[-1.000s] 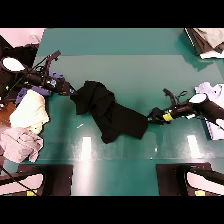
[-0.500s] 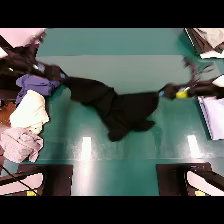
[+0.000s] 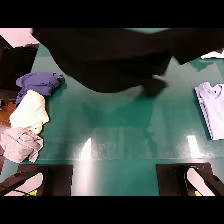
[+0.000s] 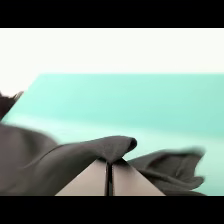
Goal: Fold the shirts.
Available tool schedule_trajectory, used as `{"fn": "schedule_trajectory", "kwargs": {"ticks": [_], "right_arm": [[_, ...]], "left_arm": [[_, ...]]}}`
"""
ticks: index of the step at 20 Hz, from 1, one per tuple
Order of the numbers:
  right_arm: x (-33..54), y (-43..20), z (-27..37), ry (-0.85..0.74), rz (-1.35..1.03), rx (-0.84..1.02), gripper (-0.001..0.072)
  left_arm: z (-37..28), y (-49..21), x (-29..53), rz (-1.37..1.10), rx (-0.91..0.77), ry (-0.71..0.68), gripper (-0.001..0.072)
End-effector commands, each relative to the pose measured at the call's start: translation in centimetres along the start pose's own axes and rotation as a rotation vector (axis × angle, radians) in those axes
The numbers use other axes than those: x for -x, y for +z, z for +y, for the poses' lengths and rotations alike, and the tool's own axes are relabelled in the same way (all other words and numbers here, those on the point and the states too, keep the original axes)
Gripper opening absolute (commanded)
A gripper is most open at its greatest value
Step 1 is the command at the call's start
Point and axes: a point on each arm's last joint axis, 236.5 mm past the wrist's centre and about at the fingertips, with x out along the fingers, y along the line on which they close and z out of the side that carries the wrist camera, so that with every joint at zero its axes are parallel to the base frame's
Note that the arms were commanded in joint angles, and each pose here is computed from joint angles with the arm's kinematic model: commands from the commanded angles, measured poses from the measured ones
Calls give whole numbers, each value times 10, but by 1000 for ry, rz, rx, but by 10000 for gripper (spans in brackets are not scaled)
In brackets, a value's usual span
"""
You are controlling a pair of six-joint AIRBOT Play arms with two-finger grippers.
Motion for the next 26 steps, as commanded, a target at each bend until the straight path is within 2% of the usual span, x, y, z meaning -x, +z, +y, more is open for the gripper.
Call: {"fn": "schedule_trajectory", "kwargs": {"ticks": [1,7,10,12,14,16,18,21,23,26], "right_arm": [[56,56,30,-75,-163,142,19],[108,107,58,-183,-310,274,18],[113,124,57,-199,-343,277,18],[97,117,39,-186,-277,218,17],[61,88,6,-137,-139,107,17],[3,33,-28,-61,55,-30,17],[-56,-47,-62,-71,320,-124,17],[-132,-171,-89,-91,679,-161,17],[-179,-221,-96,-88,753,-168,17],[-236,-258,-109,-115,726,-212,18]], "left_arm": [[-42,38,56,-136,-103,22,25],[-96,68,127,-317,-200,48,25],[-111,74,146,-368,-231,56,24],[-93,59,131,-297,-208,81,24],[-47,21,89,-142,-95,124,25],[-1,-40,31,54,47,120,25],[30,-116,-20,264,194,76,25],[61,-238,-81,541,426,18,26],[85,-298,-113,630,520,32,25],[125,-340,-157,617,569,81,26]]}}
